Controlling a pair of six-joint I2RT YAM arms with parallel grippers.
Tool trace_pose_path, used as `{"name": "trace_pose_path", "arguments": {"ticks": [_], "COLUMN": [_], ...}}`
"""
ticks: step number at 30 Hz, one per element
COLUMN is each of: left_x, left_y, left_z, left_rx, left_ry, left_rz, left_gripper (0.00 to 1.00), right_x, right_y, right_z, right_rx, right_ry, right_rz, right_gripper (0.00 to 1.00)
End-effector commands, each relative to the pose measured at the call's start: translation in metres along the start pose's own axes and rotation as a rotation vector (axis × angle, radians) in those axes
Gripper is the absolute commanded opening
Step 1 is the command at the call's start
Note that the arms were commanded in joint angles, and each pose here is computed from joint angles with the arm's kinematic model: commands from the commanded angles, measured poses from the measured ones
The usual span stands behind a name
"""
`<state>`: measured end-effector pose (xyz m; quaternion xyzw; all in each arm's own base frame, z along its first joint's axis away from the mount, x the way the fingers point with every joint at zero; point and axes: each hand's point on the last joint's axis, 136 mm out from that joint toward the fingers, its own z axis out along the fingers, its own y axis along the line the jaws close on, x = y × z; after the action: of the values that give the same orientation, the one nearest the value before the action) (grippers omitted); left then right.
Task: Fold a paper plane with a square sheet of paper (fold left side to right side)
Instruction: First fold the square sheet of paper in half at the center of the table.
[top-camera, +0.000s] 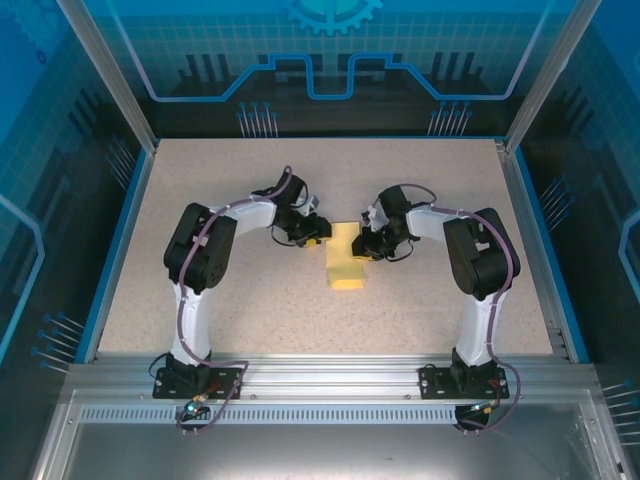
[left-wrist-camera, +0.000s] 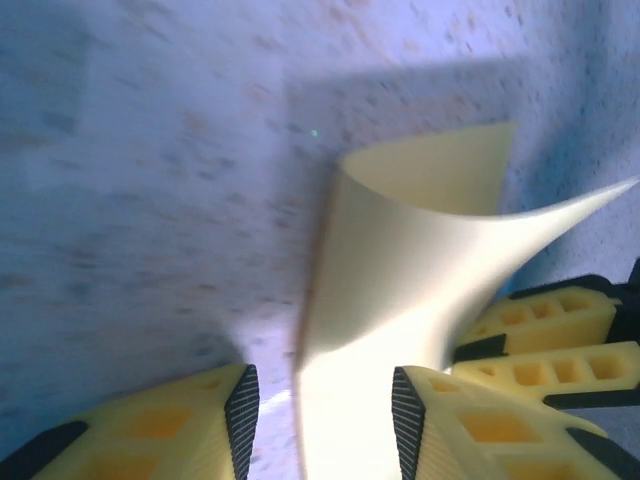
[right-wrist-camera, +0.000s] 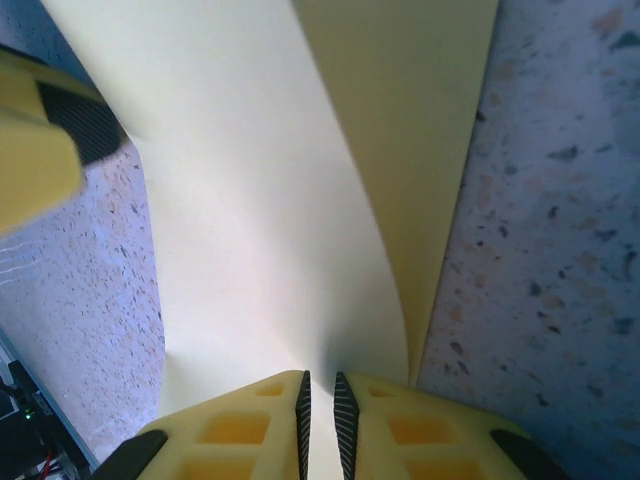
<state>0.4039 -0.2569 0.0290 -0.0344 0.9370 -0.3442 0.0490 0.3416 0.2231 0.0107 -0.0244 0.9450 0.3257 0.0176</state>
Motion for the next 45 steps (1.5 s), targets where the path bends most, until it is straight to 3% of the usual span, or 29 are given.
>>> {"name": "trace_pose_path", "arguments": {"ticks": [1,9,16,26,37,45], "left_x": [-0.001,0.008,-0.004,-0.015,-0.044,-0.057], "left_y": [-0.027,-0.063,-0.053,-0.021,0.013,-0.016], "left_z": [-0.027,-0.015,0.015,0.03,0.022,-0.012], "left_rx": [0.042,0.136,0.107,-0.019,-0.05,0.012], "left_ry": [-0.027,-0.003,0.036,0.046,0.01,-0.048], "left_rz": [0.107,0.194,0.156,0.102,0.016,0.075], "left_gripper": [0.43,0.38,0.38,0.39,0.4,0.43], "right_x": [0.032,0.032,0.033,0.035,0.037,0.037], "right_y": [-0.037,-0.036,-0.036,-0.039,-0.039,-0.036], "right_z": [0.019,0.019,0.02,0.02,0.023,0.024], "right_rx": [0.131,0.132,0.136,0.155,0.148,0.135], "right_ry": [0.11,0.113,0.117,0.125,0.135,0.134], "right_rz": [0.067,0.065,0.066,0.066,0.066,0.067], "right_gripper": [0.19,0.19,0.2,0.2,0.2,0.2]}}
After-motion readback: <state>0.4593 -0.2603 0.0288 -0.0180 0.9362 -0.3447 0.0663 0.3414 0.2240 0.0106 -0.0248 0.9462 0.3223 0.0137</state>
